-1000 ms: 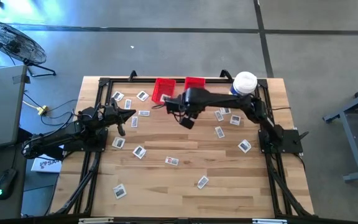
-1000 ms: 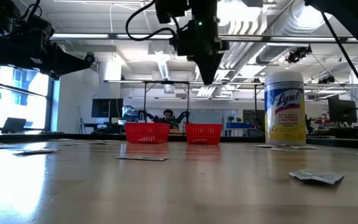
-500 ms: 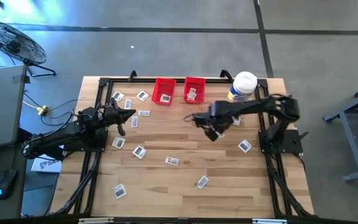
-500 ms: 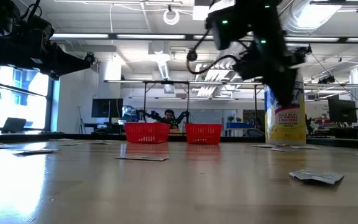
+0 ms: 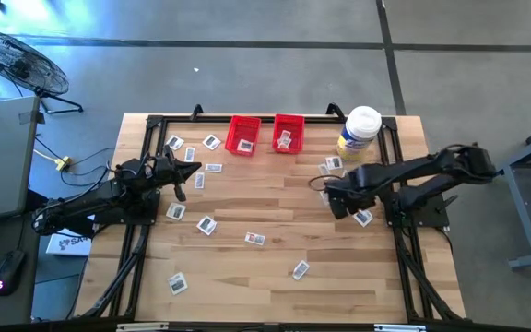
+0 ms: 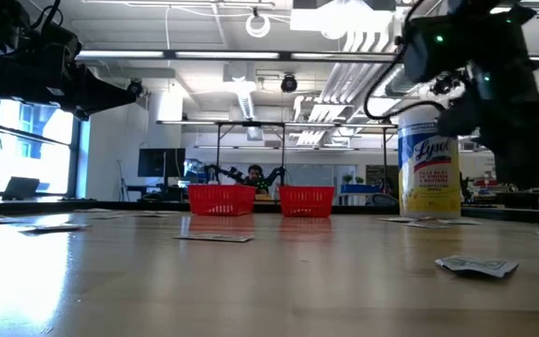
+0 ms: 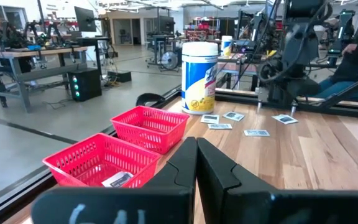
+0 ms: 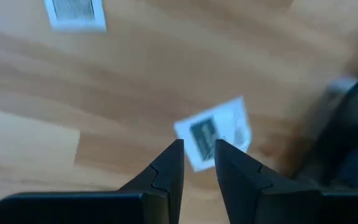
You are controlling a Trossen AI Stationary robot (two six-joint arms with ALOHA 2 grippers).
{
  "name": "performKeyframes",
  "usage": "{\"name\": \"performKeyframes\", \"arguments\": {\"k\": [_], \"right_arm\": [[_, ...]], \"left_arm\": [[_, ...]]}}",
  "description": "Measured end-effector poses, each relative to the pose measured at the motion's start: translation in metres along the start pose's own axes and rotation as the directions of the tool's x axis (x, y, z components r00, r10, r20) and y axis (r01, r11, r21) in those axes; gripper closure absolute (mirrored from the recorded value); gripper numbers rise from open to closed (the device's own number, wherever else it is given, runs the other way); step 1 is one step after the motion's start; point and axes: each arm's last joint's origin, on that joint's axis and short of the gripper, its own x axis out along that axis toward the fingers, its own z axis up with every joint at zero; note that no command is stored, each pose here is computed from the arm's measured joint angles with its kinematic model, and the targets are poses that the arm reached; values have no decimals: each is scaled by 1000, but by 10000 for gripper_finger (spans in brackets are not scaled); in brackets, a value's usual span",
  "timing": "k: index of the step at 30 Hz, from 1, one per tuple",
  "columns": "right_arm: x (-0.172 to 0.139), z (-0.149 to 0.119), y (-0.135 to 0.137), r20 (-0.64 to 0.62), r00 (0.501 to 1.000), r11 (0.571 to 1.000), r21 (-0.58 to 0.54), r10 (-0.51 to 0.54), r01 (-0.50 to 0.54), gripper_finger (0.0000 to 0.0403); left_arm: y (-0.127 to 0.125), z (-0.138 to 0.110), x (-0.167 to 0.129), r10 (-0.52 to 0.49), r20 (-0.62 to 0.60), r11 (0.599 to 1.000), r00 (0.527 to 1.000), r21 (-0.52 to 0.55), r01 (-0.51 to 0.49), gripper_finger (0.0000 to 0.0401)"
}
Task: Pick & Place First Aid Supplies
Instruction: Put the towelette pack into the left red bin
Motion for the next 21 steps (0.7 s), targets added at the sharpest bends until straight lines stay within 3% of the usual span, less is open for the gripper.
{"name": "performKeyframes", "arguments": {"k": [7, 16, 21], "right_arm": [[30, -12, -4, -59, 997, 999, -23, 48, -49, 320], [33, -22, -2, -97, 994, 995, -77, 50, -58, 320], [38, -29, -2, -99, 995, 993, -117, -8, -3, 320]], "left_arm": [[0, 0, 0, 0, 0, 1000, 1000, 0, 0, 400], [0, 0, 0, 0, 0, 1000, 1000, 0, 0, 400], [0, 0, 0, 0, 0, 1000, 1000, 0, 0, 400]]}}
